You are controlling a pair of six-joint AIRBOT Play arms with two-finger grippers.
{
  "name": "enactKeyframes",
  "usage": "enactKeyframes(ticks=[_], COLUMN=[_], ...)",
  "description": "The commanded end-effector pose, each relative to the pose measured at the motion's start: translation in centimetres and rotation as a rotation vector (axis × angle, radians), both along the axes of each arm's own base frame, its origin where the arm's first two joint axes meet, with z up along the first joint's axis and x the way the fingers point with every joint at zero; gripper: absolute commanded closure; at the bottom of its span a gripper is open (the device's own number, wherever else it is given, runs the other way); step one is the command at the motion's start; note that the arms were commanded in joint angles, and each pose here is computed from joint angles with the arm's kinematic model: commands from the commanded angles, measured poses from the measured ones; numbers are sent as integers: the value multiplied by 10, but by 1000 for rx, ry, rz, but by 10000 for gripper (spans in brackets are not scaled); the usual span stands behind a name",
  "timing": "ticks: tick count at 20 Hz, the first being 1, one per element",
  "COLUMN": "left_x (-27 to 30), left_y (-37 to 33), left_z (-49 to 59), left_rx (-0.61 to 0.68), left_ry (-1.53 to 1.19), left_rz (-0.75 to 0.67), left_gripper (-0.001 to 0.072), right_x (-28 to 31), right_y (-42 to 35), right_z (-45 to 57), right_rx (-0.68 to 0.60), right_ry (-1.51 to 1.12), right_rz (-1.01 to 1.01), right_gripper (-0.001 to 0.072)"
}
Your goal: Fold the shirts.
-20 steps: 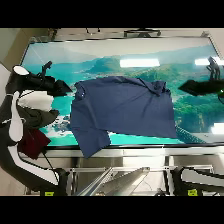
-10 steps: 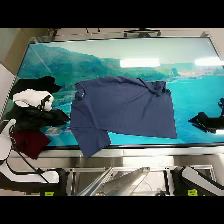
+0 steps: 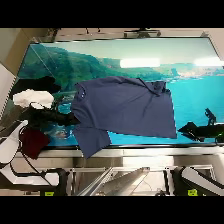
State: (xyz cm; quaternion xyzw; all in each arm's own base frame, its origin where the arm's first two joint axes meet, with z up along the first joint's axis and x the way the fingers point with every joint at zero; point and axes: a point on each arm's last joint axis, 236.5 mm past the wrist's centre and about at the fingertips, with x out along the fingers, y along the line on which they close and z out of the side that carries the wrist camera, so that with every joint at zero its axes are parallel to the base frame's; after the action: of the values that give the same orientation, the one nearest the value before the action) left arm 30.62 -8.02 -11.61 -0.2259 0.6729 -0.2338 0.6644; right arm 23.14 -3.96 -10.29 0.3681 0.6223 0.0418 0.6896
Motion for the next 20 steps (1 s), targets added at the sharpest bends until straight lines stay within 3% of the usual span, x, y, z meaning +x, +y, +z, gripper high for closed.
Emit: enactKeyframes(ticks=[1,3,5,6,7,8,10,15,20], left_x=[0,0,-2,-3,-4,-3,0,20,13], left_y=[-9,-4,1,2,4,2,-2,-9,-9], left_z=[2,4,6,7,9,12,24,128,398], left_rx=[-15,-25,-37,-45,-59,-76,-147,-391,-561], left_ry=[-16,-7,5,11,18,18,6,-188,-919], left_rz=[-25,-9,3,10,19,26,46,106,33], left_gripper=[600,601,679,679,679,680,679,683,684], right_x=[-5,-7,-12,-13,-14,-12,-2,65,94], right_y=[21,38,54,60,64,69,76,70,65], right_z=[-16,-22,-26,-25,-23,-18,-2,109,345], right_rx=[27,63,88,95,101,119,168,146,-183], right_ry=[32,61,89,95,96,91,65,-252,-919], right_rz=[71,118,178,203,225,235,238,271,272], right_gripper=[346,346,347,351,410,607,693,694,694])
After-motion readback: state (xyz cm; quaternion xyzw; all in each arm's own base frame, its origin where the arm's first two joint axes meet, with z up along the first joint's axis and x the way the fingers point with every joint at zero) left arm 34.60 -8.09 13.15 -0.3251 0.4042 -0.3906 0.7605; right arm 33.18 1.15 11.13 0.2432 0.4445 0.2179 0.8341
